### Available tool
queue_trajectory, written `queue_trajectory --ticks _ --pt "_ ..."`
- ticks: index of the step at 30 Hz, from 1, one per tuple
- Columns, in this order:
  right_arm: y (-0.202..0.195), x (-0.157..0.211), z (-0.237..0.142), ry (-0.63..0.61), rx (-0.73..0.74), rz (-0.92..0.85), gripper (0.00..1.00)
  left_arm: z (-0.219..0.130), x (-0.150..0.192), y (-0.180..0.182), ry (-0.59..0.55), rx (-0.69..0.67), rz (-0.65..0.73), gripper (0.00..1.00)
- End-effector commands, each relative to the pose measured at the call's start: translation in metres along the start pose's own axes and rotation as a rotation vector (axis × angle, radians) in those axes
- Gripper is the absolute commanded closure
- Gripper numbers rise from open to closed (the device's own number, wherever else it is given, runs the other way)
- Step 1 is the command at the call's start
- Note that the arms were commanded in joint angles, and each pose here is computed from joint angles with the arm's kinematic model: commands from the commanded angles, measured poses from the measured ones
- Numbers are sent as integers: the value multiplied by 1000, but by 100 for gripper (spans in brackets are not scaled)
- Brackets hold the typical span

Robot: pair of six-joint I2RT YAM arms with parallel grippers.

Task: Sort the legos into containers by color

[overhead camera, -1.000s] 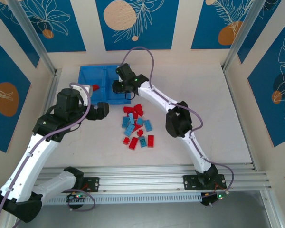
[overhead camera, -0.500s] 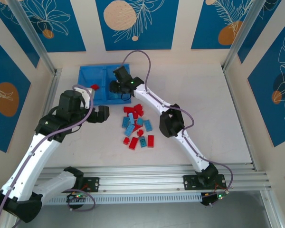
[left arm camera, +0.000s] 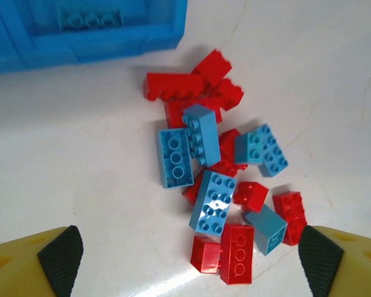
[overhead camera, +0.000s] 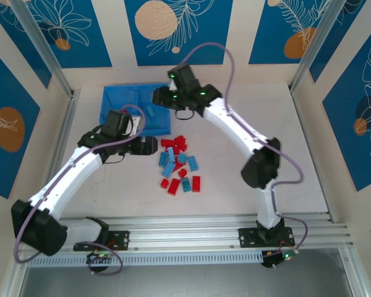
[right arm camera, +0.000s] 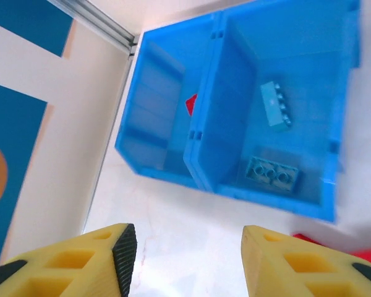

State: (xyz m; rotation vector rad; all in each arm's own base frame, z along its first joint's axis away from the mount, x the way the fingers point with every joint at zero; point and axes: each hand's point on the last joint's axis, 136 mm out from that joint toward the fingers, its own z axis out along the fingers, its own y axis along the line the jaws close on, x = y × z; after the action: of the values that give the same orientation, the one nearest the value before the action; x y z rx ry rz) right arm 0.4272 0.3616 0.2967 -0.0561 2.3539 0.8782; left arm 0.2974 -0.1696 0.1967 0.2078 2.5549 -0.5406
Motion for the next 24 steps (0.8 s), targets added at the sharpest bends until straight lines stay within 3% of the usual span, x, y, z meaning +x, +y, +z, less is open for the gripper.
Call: queue_trajectory --ticks 1,4,9,14,19,24 --pt "-44 17 -33 31 69 88 49 16 6 -11 55 48 -19 11" --pt "-82 31 -59 -8 127 162 48 36 15 -22 101 75 17 17" --pt "-128 50 -90 -38 211 306 42 75 39 -41 203 71 199 25" --pt "-129 59 -96 2 214 298 38 106 67 -35 334 29 306 27" --pt "-129 61 -99 13 223 299 37 124 80 -30 361 8 360 27" --pt "-133 64 -99 23 237 310 36 140 90 -31 404 21 374 43"
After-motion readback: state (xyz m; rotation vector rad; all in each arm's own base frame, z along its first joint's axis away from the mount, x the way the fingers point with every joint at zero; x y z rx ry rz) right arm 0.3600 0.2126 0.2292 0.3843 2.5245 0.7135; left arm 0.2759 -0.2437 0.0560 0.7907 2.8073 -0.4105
